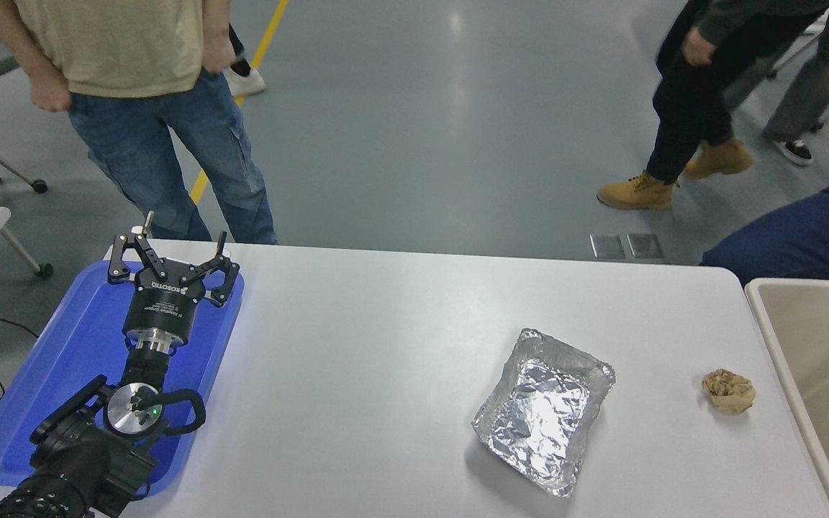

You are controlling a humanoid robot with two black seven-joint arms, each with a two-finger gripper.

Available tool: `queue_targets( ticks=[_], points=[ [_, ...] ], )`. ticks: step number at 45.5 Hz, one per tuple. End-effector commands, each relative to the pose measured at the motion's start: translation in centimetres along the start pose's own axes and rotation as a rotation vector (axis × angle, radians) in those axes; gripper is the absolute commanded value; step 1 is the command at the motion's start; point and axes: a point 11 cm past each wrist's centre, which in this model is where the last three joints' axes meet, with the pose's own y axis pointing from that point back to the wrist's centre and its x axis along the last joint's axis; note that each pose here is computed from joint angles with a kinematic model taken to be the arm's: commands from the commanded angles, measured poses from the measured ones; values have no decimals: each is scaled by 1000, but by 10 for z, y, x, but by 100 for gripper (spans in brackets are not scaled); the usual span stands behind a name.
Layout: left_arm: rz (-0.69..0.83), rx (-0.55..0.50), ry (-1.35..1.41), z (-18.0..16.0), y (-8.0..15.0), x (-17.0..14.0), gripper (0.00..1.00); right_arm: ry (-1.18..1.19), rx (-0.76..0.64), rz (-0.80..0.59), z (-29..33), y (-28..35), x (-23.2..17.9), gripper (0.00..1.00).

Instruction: Pick up paper cup place in dustbin

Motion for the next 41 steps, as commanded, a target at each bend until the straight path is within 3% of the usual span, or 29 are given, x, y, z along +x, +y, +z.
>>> queue_targets(
  ticks=[1,15,29,41],
  points=[
    [-1,0,1,0,0,0,100,-70,-110,140,16,-52,-37,0],
    [-1,0,1,0,0,0,100,-264,-137,226,0,-87,-84,0],
    [1,0,0,0,0,0,100,-472,-133,214,-23,-107,-128,0],
    [-1,-2,1,0,0,0,100,-624,-112,238,-34,-113,-143,0]
  ],
)
